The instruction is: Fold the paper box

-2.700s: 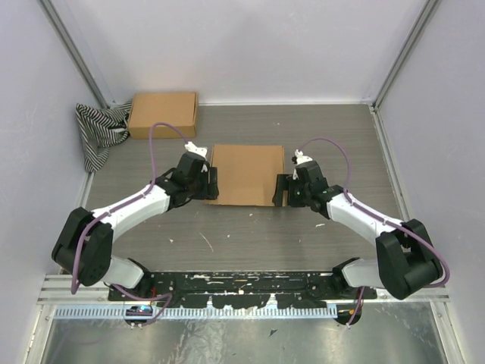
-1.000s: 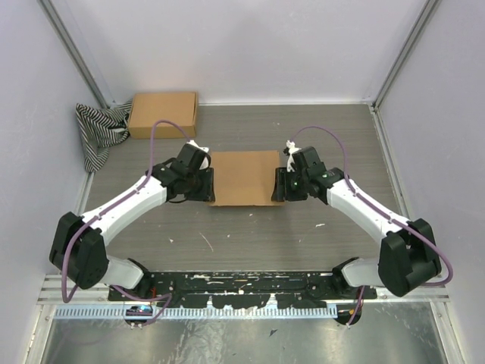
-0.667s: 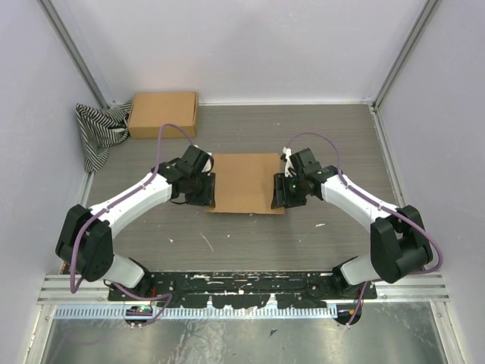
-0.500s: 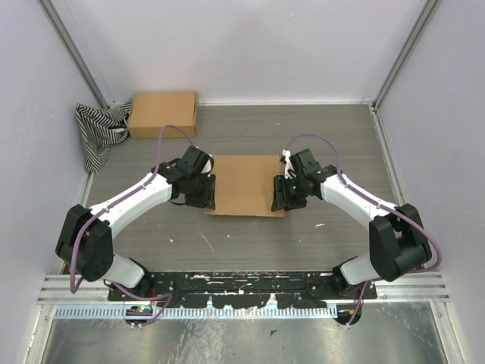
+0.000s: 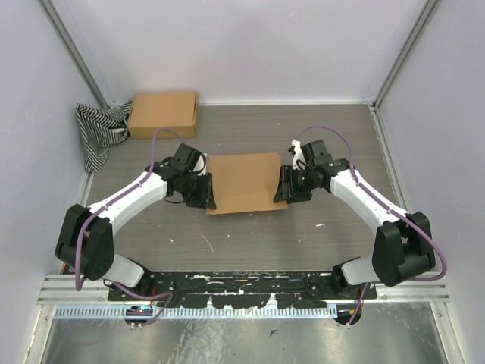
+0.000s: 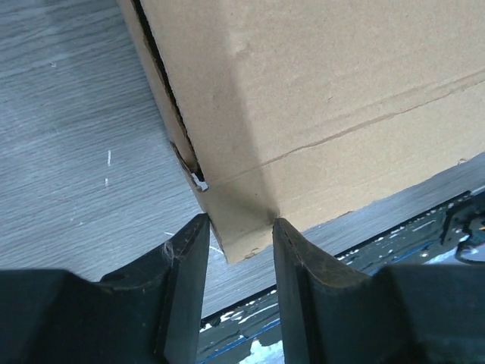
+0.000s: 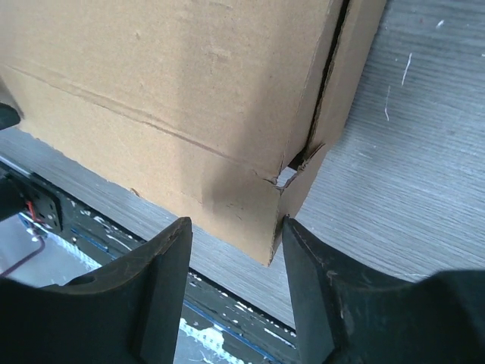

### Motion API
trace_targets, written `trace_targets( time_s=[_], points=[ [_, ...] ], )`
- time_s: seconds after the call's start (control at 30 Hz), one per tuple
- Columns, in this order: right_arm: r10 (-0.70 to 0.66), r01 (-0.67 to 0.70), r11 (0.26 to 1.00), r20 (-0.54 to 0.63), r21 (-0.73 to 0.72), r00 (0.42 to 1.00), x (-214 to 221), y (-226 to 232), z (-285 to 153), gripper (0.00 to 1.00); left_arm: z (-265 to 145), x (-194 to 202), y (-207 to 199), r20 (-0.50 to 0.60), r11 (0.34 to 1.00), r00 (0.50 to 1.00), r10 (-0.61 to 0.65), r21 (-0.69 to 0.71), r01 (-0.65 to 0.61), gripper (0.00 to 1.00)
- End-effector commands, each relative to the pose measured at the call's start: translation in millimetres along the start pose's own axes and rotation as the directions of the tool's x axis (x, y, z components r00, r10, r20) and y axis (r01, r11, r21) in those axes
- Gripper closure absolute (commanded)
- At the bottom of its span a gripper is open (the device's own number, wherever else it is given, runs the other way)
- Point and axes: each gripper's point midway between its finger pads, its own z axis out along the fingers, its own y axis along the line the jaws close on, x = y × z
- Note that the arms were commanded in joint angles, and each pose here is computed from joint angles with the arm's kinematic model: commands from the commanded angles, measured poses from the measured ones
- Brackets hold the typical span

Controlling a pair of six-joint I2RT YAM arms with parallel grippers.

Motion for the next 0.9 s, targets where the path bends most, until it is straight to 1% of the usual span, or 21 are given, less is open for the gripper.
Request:
trace_targets(
  time_s=[0.0,0.17,0.27,0.43,0.63,0.87],
  points=[
    [-0.003,0.014,0.992,0.085,-0.128,0.996,-33,33,-14,0.44,0,-20,-20,0.025,0.987,0.999,-0.048,0.155,0.044,0.56],
    [0.016,-0.002,0.991,0.098,-0.133,0.995,-52,30,-11,0.44,-3,-48,-23,0.049,0.980,0.996,-0.080,0.184,0.069,0.56],
    [0.024,-0.011,0.991,0.096,-0.134,0.995,-62,27,-9,0.45,0,-62,-25,0.042,0.979,0.996,-0.084,0.190,0.075,0.56],
    [0.030,-0.024,0.996,0.074,-0.084,0.997,-67,13,3,0.45,2,-85,-23,0.038,0.976,0.994,-0.105,0.195,0.096,0.56],
    [0.030,-0.029,1.000,0.059,-0.009,0.998,-52,-8,13,0.45,11,-76,-12,0.005,0.980,0.994,-0.108,0.168,0.105,0.55],
    [0.054,-0.052,0.998,0.049,-0.038,0.997,-42,-11,25,0.45,21,-65,-11,-0.028,0.973,0.991,-0.132,0.186,0.135,0.56]
  ],
)
